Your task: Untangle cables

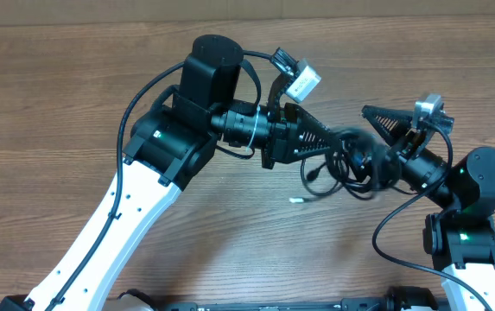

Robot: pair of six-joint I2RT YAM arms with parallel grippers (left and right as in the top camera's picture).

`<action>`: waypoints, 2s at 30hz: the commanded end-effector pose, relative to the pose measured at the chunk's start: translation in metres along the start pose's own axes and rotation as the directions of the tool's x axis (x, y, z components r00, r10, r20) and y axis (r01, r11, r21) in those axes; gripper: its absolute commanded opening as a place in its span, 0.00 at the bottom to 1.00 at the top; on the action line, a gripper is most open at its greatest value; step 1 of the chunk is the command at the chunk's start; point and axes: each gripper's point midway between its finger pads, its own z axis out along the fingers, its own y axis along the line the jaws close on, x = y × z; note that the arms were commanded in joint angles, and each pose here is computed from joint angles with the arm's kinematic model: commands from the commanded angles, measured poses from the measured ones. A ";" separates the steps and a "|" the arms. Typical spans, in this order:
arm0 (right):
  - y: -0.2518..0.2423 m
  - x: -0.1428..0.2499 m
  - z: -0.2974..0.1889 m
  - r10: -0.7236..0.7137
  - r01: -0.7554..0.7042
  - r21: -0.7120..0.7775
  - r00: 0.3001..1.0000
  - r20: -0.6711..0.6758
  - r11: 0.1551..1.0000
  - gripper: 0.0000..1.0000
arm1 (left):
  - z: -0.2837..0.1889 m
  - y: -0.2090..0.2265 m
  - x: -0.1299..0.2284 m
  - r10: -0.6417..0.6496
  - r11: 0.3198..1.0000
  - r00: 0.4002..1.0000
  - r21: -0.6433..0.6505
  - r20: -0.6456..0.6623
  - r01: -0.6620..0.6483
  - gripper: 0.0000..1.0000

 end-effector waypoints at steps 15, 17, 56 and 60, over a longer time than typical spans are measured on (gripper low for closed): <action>-0.017 0.007 -0.001 0.056 -0.054 0.082 0.998 -0.016 0.995 0.93 | -0.004 -0.039 -0.006 0.125 0.985 0.992 0.123 0.006 -0.125 0.04; -0.018 0.010 -0.001 0.066 -0.063 0.086 0.998 -0.023 0.994 0.89 | -0.004 -0.039 -0.006 0.124 0.985 0.992 0.123 0.006 -0.124 0.04; -0.051 0.046 -0.010 0.228 -0.196 0.280 0.970 -0.087 0.940 0.52 | -0.006 -0.050 -0.001 0.134 0.973 0.991 0.189 -0.013 -0.129 0.04; -0.052 0.054 -0.011 0.262 -0.221 0.295 0.959 -0.108 0.930 0.50 | -0.006 -0.048 -0.002 0.133 0.976 0.991 0.177 -0.010 -0.129 0.04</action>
